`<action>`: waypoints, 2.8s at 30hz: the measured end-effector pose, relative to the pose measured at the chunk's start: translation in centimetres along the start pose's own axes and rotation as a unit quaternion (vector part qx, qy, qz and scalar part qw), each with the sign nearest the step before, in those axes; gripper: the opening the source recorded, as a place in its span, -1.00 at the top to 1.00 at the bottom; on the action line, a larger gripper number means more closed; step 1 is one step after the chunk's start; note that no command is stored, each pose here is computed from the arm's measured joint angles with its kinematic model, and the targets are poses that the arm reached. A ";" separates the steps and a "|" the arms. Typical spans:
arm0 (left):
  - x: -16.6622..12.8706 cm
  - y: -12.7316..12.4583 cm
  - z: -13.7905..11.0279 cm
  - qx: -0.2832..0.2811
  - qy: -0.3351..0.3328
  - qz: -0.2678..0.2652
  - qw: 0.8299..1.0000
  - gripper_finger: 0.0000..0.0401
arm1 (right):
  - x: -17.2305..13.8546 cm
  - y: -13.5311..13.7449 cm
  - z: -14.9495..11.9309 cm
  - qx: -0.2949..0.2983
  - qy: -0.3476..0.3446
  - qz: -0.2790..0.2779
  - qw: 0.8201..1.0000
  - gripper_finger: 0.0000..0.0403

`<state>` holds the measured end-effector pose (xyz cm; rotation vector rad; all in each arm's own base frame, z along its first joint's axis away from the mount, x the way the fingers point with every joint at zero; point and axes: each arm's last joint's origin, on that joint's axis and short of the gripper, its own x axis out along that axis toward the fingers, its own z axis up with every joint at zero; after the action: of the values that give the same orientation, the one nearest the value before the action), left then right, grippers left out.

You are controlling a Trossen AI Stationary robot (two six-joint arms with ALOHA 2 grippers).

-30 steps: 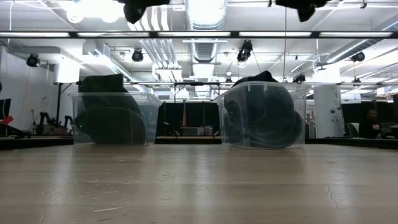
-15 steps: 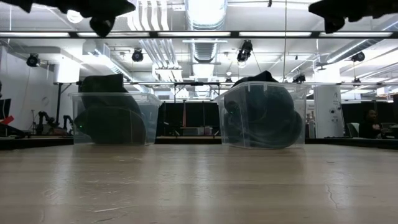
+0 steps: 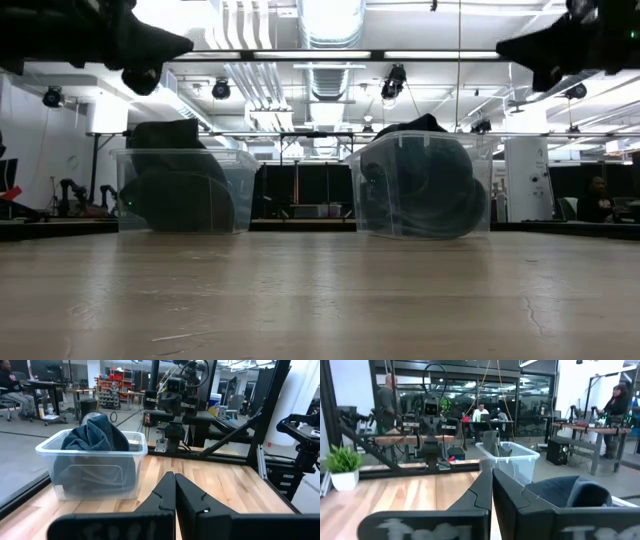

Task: Pick & Place hat
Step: Return to Home Position

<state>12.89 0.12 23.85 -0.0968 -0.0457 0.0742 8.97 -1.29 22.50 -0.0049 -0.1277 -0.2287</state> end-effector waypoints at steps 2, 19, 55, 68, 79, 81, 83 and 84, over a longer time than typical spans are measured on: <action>-0.2 0.1 -0.6 0.000 0.000 0.000 1.000 1.00 | 0.0 0.0 -1.0 -0.015 0.001 0.004 1.000 0.96; -0.6 0.5 -4.8 0.009 0.055 0.009 0.998 1.00 | 0.2 0.5 -5.1 -0.027 0.025 0.068 0.997 0.96; -1.4 1.1 -9.8 -0.016 0.168 0.025 0.985 1.00 | 0.2 0.4 -6.4 0.036 0.090 0.058 0.994 0.96; -1.4 1.1 -9.8 -0.015 0.168 0.026 0.985 1.00 | 0.2 0.4 -6.4 0.035 0.090 0.059 0.994 0.96; -1.4 1.1 -9.8 -0.015 0.169 0.026 0.985 1.00 | 0.2 0.4 -6.4 0.036 0.090 0.059 0.994 0.96; -1.5 1.1 -9.8 -0.015 0.169 0.026 0.985 1.00 | 0.2 0.4 -6.4 0.035 0.090 0.059 0.994 0.96; -1.4 1.1 -9.8 -0.015 0.168 0.026 0.985 1.00 | 0.2 0.4 -6.4 0.036 0.090 0.059 0.994 0.96; -1.4 1.1 -9.8 -0.015 0.168 0.025 0.985 1.00 | 0.2 0.4 -6.4 0.035 0.090 0.059 0.994 0.96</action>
<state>11.85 0.15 13.95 -0.1401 0.2936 0.1075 10.07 -1.04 16.22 0.0784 0.0442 -0.1058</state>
